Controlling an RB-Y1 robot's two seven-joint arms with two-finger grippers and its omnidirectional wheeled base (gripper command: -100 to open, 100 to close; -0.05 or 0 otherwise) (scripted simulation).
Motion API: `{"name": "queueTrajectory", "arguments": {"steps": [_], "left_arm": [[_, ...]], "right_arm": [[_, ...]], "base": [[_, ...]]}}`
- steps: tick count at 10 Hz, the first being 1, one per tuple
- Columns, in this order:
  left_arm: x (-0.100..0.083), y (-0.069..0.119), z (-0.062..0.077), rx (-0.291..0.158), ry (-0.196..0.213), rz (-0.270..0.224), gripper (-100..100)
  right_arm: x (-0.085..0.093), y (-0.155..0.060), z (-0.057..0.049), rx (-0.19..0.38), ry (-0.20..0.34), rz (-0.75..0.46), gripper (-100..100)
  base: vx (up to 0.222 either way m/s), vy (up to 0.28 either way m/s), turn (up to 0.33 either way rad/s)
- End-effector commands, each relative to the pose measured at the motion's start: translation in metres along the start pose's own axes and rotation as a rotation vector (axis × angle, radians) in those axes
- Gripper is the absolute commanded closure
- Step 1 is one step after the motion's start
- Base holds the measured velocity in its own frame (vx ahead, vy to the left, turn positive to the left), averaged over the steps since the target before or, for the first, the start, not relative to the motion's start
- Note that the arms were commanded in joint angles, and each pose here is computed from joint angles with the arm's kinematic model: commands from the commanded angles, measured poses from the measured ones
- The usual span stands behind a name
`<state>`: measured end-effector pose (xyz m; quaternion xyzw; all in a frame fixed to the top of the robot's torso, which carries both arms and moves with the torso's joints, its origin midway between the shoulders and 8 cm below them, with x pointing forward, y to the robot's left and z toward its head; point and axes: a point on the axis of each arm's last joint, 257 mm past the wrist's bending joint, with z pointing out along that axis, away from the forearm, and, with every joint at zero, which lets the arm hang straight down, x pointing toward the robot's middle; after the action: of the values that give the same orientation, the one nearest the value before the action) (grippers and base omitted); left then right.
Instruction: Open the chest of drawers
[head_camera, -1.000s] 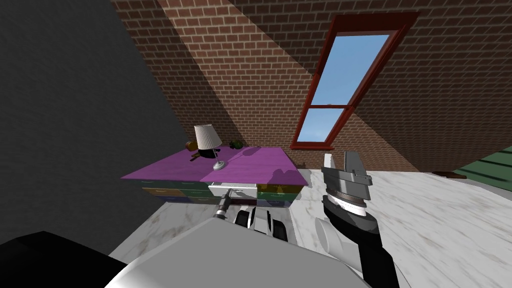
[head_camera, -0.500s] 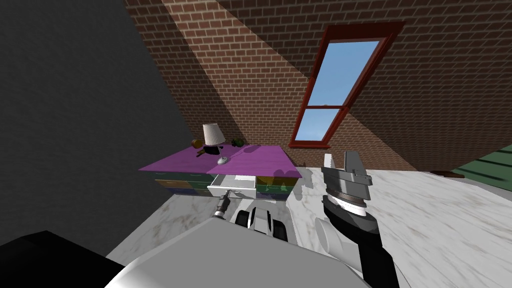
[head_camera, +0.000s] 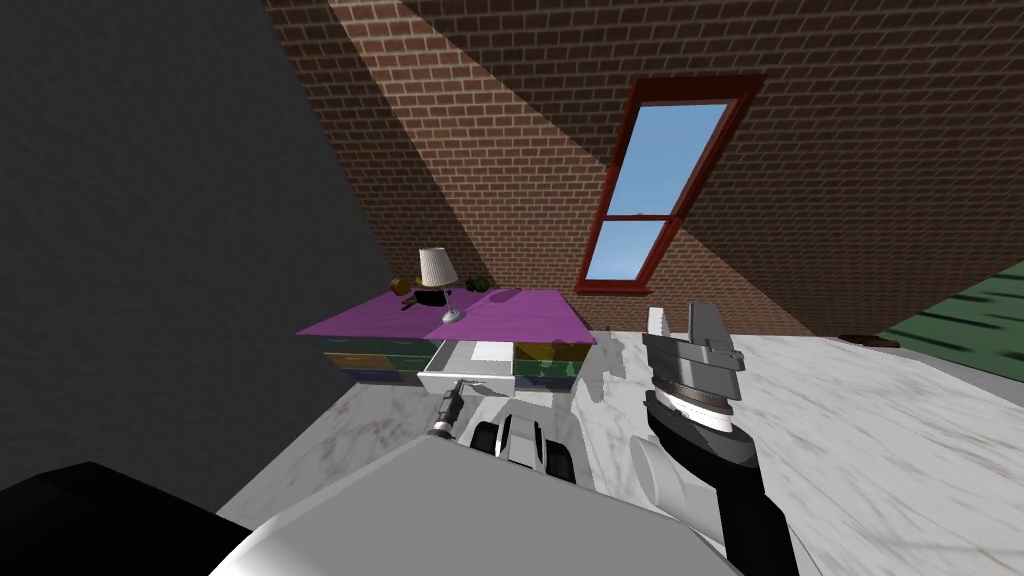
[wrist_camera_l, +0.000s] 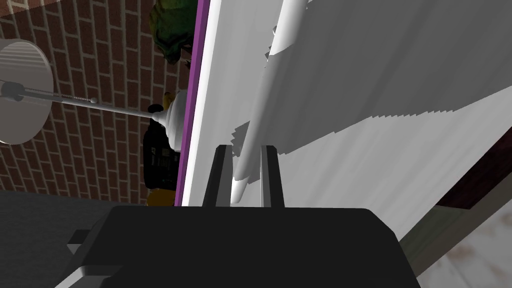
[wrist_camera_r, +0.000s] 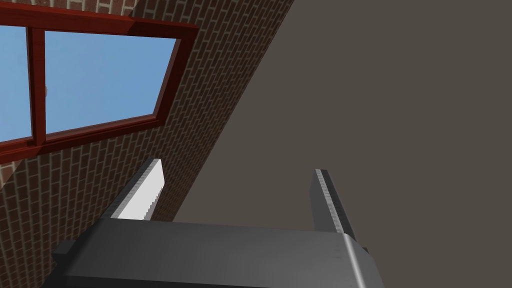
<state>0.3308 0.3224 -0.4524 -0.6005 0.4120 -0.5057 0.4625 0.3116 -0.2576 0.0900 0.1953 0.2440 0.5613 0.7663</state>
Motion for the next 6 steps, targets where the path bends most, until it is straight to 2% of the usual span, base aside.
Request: {"name": "queueTrajectory", "arguments": {"steps": [1,2,4,6], "left_arm": [[0.018,-0.005,0.017,0.030,-0.008,0.003,100],[0.018,-0.005,0.017,0.030,-0.008,0.003,100],[0.038,-0.004,0.030,0.041,-0.014,0.003,100],[0.059,-0.004,0.041,0.049,-0.018,0.001,100]], "right_arm": [[0.000,0.000,0.000,0.000,0.000,0.000,0],[0.000,0.000,0.000,0.000,0.000,0.000,0],[0.000,0.000,0.000,0.000,0.000,0.000,0],[0.000,0.000,0.000,0.000,0.000,0.000,0]], "base": [[-0.154,0.074,-0.052],[-0.074,0.017,-0.004],[-0.114,0.044,-0.018],[-0.174,0.104,-0.051]]}}
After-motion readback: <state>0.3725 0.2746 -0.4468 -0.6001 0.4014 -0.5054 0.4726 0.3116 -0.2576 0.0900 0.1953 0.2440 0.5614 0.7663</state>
